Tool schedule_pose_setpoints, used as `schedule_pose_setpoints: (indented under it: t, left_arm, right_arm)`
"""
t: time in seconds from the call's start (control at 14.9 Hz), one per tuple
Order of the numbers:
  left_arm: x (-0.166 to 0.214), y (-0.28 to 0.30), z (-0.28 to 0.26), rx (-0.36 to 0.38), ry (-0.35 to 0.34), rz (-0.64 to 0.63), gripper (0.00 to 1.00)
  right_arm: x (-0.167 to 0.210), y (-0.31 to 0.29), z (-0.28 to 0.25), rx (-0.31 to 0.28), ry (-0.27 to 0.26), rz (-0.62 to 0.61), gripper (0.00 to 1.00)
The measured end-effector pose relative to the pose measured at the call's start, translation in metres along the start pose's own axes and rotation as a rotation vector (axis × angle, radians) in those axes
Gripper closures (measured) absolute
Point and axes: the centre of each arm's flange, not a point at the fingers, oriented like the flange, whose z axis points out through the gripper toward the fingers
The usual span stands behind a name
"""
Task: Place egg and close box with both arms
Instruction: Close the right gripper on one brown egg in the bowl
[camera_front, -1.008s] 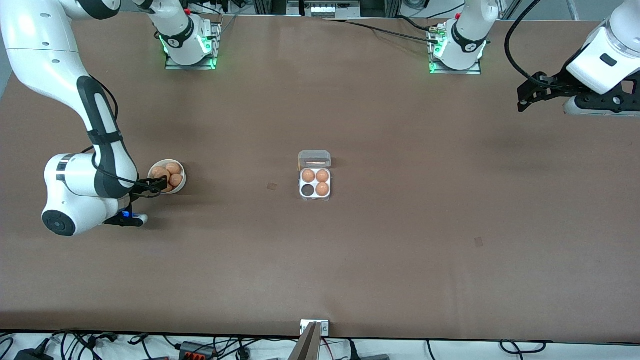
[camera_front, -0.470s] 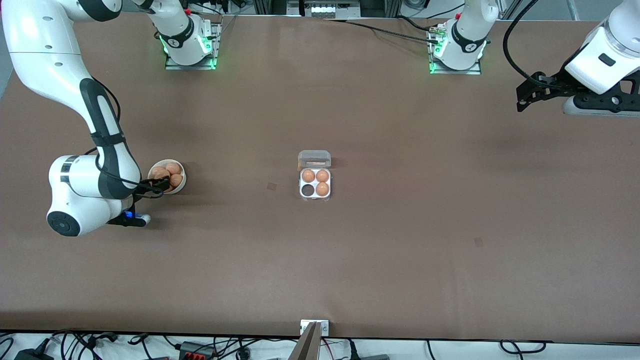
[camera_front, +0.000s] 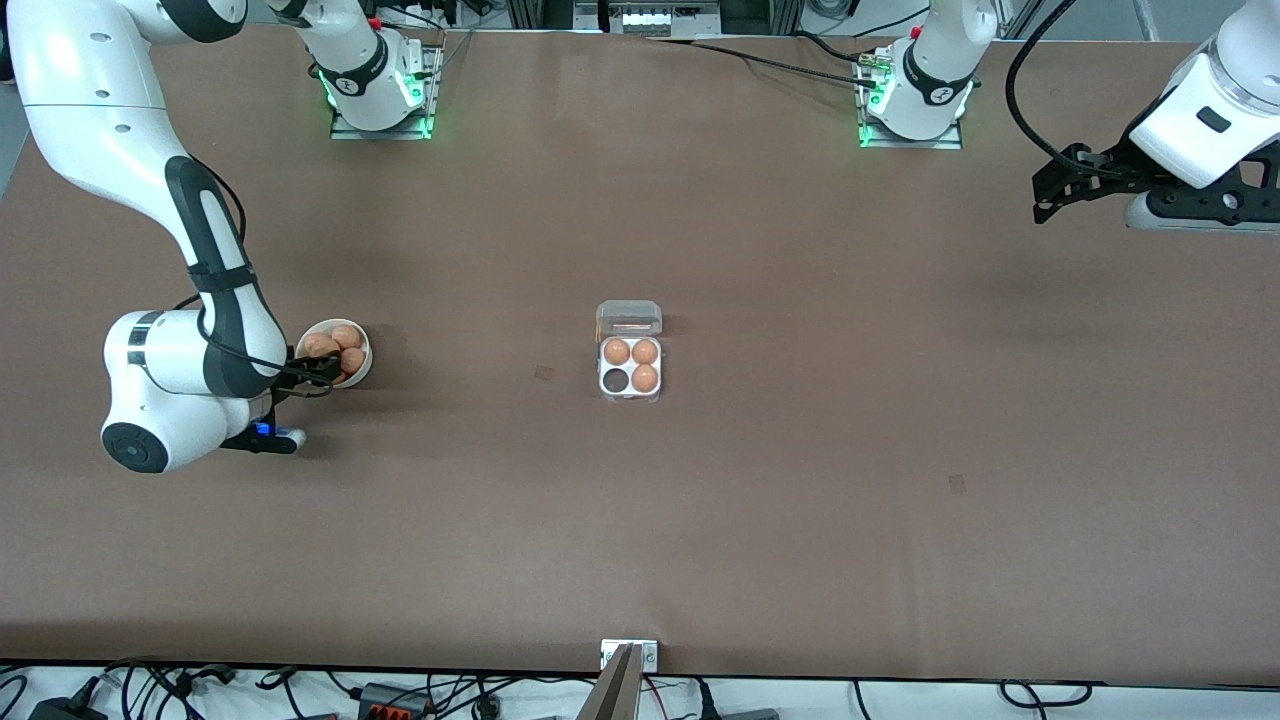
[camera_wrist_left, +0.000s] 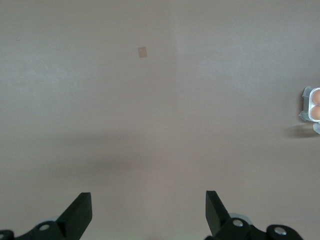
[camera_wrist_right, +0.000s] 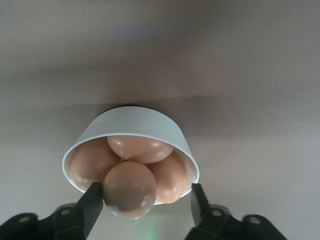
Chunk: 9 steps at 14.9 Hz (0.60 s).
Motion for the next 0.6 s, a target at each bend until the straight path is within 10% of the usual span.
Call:
schedule_pose_setpoints:
  t: [0.6]
  left_arm:
    - [-0.0001,0.0001,0.0001,0.000,-0.001,0.000,0.00]
  right_arm:
    - [-0.0002,-0.0003,0.0001,0.001,-0.002,0.000,0.53]
